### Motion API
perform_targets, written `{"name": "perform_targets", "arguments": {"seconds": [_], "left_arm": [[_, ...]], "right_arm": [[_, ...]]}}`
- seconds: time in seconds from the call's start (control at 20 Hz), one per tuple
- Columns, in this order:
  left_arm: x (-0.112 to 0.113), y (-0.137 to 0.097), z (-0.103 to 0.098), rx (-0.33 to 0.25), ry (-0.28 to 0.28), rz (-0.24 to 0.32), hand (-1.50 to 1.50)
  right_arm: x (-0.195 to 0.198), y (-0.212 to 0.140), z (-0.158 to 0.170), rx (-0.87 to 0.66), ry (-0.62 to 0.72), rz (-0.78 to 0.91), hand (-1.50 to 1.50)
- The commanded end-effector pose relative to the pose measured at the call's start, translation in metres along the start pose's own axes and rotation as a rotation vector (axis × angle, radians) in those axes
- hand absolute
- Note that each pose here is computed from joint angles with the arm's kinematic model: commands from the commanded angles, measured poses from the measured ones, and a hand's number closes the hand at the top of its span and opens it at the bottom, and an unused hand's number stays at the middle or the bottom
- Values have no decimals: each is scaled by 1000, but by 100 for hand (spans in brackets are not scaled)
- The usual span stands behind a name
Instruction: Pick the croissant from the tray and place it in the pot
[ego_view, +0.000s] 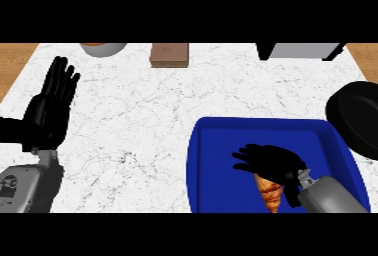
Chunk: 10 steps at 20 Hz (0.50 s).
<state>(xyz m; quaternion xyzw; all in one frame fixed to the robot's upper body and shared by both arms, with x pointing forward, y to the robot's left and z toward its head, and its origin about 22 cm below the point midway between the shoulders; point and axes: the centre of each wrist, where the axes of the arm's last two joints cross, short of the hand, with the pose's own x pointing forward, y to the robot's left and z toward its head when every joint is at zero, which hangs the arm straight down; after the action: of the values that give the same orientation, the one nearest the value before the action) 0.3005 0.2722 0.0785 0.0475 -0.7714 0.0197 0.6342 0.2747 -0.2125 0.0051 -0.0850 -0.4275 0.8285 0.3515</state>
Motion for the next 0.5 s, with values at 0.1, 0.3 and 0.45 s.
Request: {"name": "perform_targets", "arguments": {"seconds": [0.1, 0.3, 0.45], "left_arm": [[12, -16, -2, 1, -1, -17, 0], [13, -14, -20, -5, -3, 12, 0], [1, -8, -2, 13, -12, 10, 0]], "right_arm": [[24, 25, -18, 8, -157, 65, 150], [3, 26, -11, 4, -181, 84, 150], [22, 46, -16, 1, -186, 94, 150]]}}
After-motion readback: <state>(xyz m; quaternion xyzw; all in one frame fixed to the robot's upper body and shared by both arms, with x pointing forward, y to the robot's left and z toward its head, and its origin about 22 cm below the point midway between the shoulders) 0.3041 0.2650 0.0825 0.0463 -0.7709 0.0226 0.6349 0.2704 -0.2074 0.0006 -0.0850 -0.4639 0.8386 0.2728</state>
